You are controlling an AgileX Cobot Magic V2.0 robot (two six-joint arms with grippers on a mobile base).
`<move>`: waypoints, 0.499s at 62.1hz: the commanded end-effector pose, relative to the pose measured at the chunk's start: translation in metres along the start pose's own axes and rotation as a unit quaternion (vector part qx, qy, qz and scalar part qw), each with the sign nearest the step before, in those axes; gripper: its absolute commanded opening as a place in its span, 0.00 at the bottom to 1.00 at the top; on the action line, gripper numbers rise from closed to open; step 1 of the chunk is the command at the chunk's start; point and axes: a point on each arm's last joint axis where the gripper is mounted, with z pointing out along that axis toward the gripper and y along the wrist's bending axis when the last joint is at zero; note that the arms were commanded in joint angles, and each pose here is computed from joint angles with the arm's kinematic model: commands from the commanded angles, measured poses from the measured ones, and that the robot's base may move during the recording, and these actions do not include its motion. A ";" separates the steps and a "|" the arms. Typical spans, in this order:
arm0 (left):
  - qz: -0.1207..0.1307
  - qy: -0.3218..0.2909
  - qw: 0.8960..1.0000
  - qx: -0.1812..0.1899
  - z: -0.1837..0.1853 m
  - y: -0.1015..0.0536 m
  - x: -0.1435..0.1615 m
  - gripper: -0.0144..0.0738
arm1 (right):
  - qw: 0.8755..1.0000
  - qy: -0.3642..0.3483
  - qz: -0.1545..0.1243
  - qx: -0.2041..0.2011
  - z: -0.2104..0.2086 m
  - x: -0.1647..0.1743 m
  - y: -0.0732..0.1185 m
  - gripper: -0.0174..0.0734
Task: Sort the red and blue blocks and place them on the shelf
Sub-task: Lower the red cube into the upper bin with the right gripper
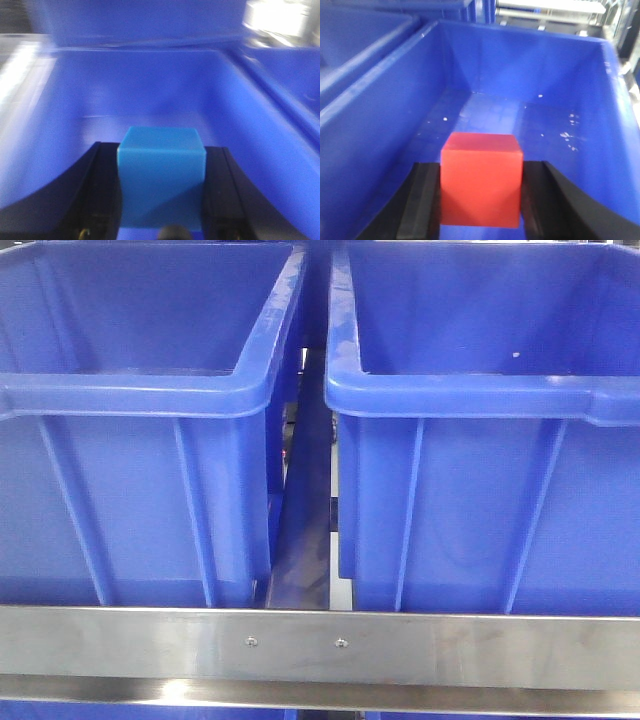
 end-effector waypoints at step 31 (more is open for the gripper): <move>0.035 -0.023 0.999 0.033 0.079 -0.020 0.001 0.31 | 1.000 -0.029 -0.008 0.001 0.063 -0.015 0.000 0.25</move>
